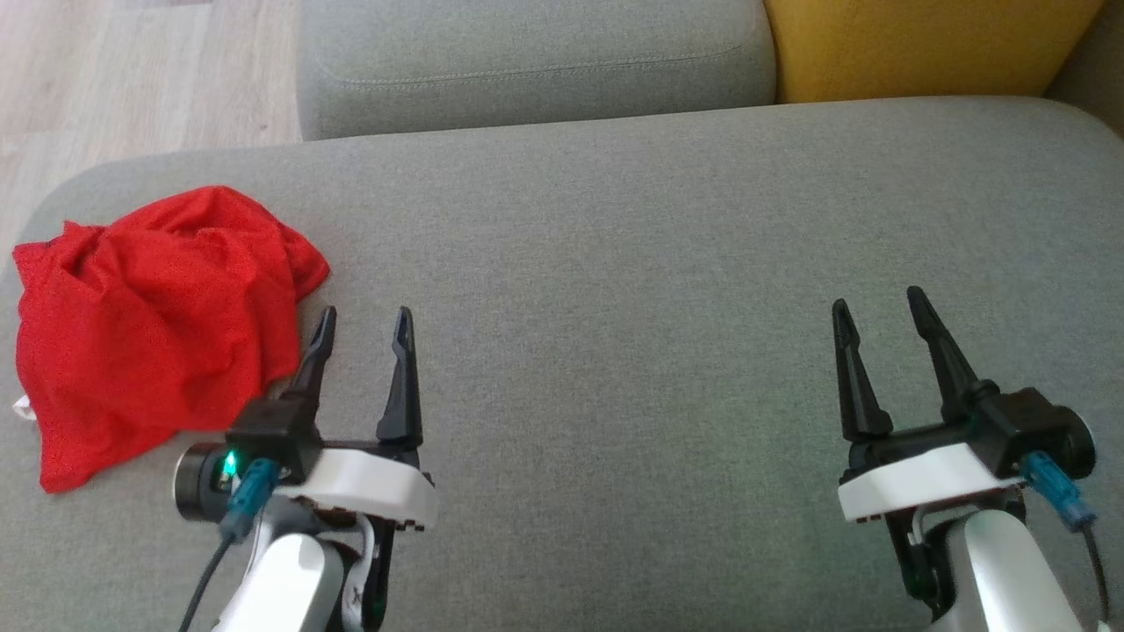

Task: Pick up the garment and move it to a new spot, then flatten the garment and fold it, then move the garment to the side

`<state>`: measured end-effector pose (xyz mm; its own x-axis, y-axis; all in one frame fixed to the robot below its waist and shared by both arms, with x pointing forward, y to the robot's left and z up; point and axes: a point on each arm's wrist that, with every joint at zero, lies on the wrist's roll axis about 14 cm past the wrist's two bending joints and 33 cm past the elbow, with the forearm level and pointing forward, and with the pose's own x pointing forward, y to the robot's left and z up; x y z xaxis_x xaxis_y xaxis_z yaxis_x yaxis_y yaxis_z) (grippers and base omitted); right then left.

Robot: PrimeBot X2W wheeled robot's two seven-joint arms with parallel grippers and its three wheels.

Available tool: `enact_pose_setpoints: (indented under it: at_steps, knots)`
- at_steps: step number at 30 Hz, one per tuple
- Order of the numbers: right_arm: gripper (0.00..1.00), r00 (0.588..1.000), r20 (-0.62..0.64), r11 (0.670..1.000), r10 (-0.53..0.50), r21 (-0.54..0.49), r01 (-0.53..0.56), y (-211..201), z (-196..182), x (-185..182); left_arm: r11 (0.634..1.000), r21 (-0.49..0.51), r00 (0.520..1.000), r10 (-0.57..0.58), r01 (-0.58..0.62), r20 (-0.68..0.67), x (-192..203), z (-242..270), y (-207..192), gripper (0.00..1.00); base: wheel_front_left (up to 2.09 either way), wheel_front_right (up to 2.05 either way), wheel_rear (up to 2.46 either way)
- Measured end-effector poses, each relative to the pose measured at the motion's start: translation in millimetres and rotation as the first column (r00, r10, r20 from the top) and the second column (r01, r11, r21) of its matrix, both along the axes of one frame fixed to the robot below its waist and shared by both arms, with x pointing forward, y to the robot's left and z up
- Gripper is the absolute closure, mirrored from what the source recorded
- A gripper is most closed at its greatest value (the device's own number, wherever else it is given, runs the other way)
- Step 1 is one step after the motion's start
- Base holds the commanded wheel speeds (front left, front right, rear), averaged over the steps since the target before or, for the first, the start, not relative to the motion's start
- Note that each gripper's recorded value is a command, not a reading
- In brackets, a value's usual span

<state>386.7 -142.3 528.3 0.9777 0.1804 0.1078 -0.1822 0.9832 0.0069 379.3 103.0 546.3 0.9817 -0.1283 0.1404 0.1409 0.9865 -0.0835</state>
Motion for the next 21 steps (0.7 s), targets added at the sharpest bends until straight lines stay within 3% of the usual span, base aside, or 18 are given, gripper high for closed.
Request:
enact_pose_setpoints:
  at_steps: [8,21]
  knots:
    - [0.0,1.0,-0.007,0.992,0.004,0.125,-0.003,2,-1,-1,0.996,-0.09,0.999,0.022,-0.019,0.033,-1,9,7,0.0,0.0,0.0,0.0]
    - [0.0,0.999,-0.03,0.991,0.032,0.132,-0.028,12,-8,-4,1.0,-0.027,1.0,-0.007,0.007,0.023,-6,-7,5,0.0,0.0,0.0,0.0]
